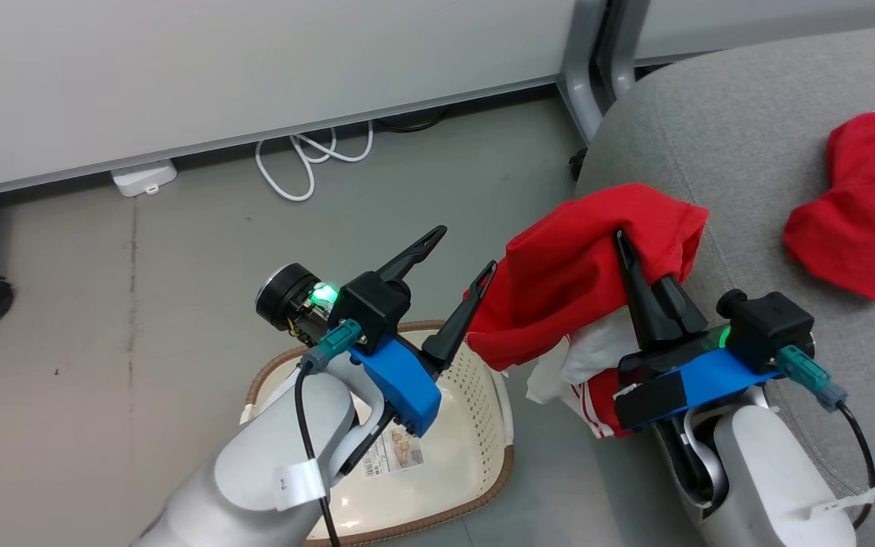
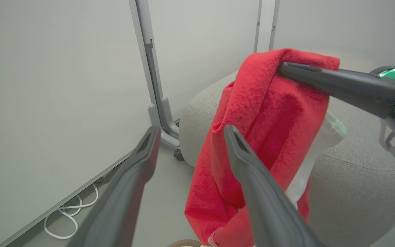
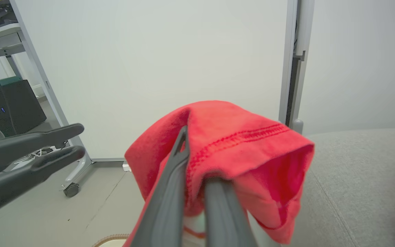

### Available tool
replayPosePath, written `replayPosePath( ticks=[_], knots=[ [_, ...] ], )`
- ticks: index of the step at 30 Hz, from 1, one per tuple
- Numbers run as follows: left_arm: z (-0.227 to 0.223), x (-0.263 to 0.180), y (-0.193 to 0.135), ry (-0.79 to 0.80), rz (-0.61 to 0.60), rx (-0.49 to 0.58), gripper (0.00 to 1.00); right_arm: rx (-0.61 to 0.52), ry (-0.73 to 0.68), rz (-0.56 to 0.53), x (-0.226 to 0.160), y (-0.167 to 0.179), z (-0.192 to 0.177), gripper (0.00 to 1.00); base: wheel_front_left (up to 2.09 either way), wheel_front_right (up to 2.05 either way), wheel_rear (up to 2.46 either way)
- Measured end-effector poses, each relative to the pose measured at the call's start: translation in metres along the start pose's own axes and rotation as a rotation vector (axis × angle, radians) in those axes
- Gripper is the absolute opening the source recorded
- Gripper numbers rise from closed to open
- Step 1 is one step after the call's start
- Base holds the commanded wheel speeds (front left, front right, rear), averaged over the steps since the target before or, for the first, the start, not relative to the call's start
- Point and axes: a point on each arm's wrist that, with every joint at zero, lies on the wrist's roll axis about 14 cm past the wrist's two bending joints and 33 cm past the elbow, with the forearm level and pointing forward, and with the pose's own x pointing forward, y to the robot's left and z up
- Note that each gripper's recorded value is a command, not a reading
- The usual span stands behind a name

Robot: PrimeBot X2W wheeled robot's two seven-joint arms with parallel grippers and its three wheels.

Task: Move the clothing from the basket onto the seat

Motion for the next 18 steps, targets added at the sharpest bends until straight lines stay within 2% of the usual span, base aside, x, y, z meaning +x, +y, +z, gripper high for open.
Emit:
replayPosePath(
  ticks=[11,18],
  knots=[
    [-0.015,0.026,-0.043,0.011,-0.156,-0.014,1.00,-0.053,-0.018,-0.200,-0.039,-0.066,0.011,0.00,0.00,0.00,0.00],
    [-0.021,0.035,-0.066,0.015,-0.232,-0.019,1.00,-0.077,-0.003,-0.297,-0.066,-0.093,0.011,0.00,0.00,0.00,0.00]
  ],
)
